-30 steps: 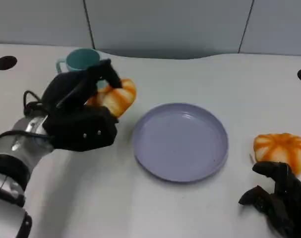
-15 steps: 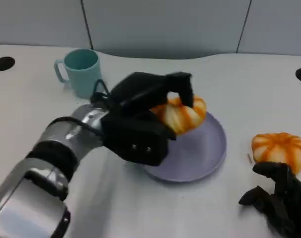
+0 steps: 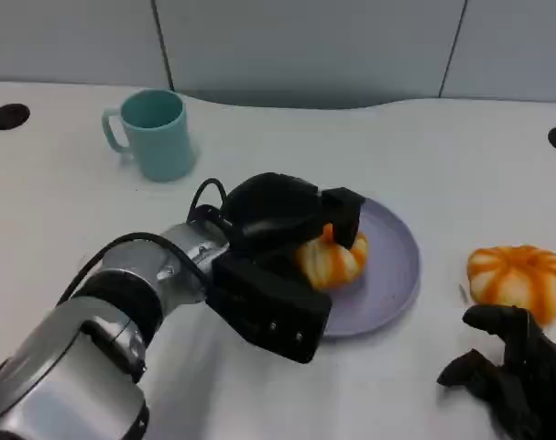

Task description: Grasp the bread from the table and place it into the plate.

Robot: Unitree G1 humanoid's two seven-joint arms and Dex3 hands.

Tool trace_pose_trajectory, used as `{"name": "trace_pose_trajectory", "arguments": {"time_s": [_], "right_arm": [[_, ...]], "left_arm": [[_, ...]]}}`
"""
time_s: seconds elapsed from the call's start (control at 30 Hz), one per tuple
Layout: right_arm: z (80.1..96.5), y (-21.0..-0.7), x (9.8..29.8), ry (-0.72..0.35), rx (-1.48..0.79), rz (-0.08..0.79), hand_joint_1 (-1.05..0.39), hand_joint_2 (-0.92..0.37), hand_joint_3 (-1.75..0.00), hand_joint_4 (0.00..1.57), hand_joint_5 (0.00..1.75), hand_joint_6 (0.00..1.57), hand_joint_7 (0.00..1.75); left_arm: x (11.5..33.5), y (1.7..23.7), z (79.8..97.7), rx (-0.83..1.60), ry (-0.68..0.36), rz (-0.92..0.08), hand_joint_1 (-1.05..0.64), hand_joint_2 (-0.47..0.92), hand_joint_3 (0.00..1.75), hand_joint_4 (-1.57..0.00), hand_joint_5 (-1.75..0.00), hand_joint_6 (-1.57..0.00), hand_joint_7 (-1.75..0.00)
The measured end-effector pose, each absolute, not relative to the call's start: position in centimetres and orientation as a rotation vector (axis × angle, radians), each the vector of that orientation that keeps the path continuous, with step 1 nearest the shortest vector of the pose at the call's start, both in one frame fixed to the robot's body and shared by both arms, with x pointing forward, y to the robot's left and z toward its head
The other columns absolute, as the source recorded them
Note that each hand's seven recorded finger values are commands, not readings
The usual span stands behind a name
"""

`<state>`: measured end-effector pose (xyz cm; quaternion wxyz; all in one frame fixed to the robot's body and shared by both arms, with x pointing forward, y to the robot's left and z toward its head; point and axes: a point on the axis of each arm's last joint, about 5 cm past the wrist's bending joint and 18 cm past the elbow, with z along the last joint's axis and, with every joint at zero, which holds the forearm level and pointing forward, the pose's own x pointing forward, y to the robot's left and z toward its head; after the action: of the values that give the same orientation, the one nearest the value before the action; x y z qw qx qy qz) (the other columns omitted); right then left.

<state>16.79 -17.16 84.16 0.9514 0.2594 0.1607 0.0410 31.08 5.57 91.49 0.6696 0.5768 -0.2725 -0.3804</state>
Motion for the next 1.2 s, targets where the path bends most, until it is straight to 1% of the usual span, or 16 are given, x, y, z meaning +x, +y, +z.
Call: {"name": "trace_pose_trajectory", "arguments": {"time_s": [0.03, 0.07, 0.1, 0.17, 0.2, 0.27, 0.3, 0.37, 0.43, 0.5, 0.73, 0.8, 0.93, 1.0, 1.07, 1.2], "right_arm": [[84.2, -17.1, 16.8, 0.326, 0.525, 0.085, -0.39, -0.92, -0.59, 0.43, 1.75, 0.24, 1.63], [84.2, -17.1, 16.7, 0.326, 0.523, 0.087, -0.39, -0.92, -0.59, 0.43, 1.75, 0.24, 1.64], [84.2, -17.1, 16.7, 0.325, 0.522, 0.088, -0.39, -0.92, -0.59, 0.42, 1.75, 0.24, 1.64], [84.1, -17.1, 16.7, 0.319, 0.52, 0.089, -0.4, -0.92, -0.59, 0.42, 1.75, 0.23, 1.64], [84.1, -17.1, 16.6, 0.318, 0.52, 0.09, -0.39, -0.92, -0.59, 0.43, 1.75, 0.24, 1.64], [84.1, -17.0, 16.6, 0.317, 0.52, 0.09, -0.38, -0.92, -0.6, 0.43, 1.75, 0.23, 1.64], [84.1, -17.0, 16.6, 0.317, 0.521, 0.09, -0.37, -0.92, -0.6, 0.43, 1.75, 0.23, 1.64], [84.1, -17.0, 16.7, 0.317, 0.523, 0.09, -0.38, -0.92, -0.59, 0.42, 1.75, 0.23, 1.64], [84.1, -17.0, 16.7, 0.316, 0.523, 0.09, -0.39, -0.92, -0.58, 0.44, 1.75, 0.24, 1.64], [84.1, -17.0, 16.7, 0.315, 0.524, 0.09, -0.39, -0.92, -0.58, 0.45, 1.75, 0.25, 1.63], [84.2, -16.9, 17.0, 0.31, 0.524, 0.094, -0.4, -0.92, -0.57, 0.46, 1.75, 0.26, 1.64], [84.1, -16.9, 17.0, 0.311, 0.525, 0.094, -0.41, -0.92, -0.56, 0.46, 1.75, 0.27, 1.64], [84.1, -17.0, 17.0, 0.309, 0.527, 0.093, -0.39, -0.92, -0.57, 0.44, 1.75, 0.26, 1.64], [84.1, -17.0, 17.0, 0.306, 0.527, 0.092, -0.41, -0.92, -0.56, 0.45, 1.75, 0.27, 1.63], [84.1, -17.1, 17.0, 0.304, 0.528, 0.091, -0.41, -0.92, -0.55, 0.46, 1.75, 0.28, 1.62], [84.0, -17.2, 17.0, 0.307, 0.529, 0.086, -0.41, -0.92, -0.56, 0.47, 1.75, 0.27, 1.62]], "left_arm": [[31.1, 5.6, 91.6, 1.329, -0.621, -0.875, -0.44, 0.88, 0.02, -0.23, -1.36, -0.33, -0.99], [31.2, 5.5, 91.6, 1.353, -0.629, -0.89, -0.5, 0.88, 0.01, -0.12, -1.18, -0.27, -0.78], [31.2, 5.5, 91.7, 1.377, -0.636, -0.905, -0.53, 0.87, 0.0, -0.06, -1.04, -0.23, -0.62], [31.2, 5.4, 91.7, 1.403, -0.639, -0.922, -0.58, 0.87, 0.0, -0.01, -0.86, -0.18, -0.47], [31.3, 5.4, 91.8, 1.418, -0.638, -0.932, -0.62, 0.86, 0.0, -0.01, -0.68, -0.12, -0.42], [31.3, 5.3, 91.9, 1.441, -0.643, -0.941, -0.7, 0.87, 0.0, 0.0, -0.22, -0.03, -0.28], [31.4, 5.3, 92.1, 1.451, -0.645, -0.941, -0.72, 0.87, 0.0, 0.0, -0.13, -0.01, -0.24], [31.6, 5.2, 92.3, 1.469, -0.65, -0.933, -0.75, 0.88, 0.01, 0.0, -0.03, 0.0, -0.16], [31.6, 5.1, 92.5, 1.473, -0.654, -0.929, -0.8, 0.9, 0.02, 0.0, -0.01, 0.0, -0.06], [31.7, 5.1, 92.6, 1.467, -0.65, -0.93, -0.83, 0.92, 0.02, 0.0, 0.0, 0.0, -0.01], [32.3, 5.4, 94.2, 1.341, -0.632, -0.9, -0.84, 0.91, 0.02, 0.0, 0.0, -0.02, -0.01], [32.6, 6.0, 95.0, 1.263, -0.616, -0.899, -0.81, 0.91, 0.01, -0.01, -0.01, -0.07, -0.04], [33.4, 8.3, 96.9, 1.066, -0.603, -0.875, -0.78, 0.92, 0.02, -0.06, -0.04, -0.14, -0.07], [33.4, 9.6, 97.3, 0.982, -0.602, -0.851, -0.73, 0.91, 0.02, -0.1, -0.06, -0.18, -0.08], [33.2, 11.1, 96.8, 0.899, -0.586, -0.834, -0.69, 0.91, 0.01, -0.14, -0.09, -0.21, -0.09], [32.2, 13.9, 95.0, 0.755, -0.523, -0.804, -0.65, 0.92, 0.02, -0.2, -0.15, -0.26, -0.09]]}}
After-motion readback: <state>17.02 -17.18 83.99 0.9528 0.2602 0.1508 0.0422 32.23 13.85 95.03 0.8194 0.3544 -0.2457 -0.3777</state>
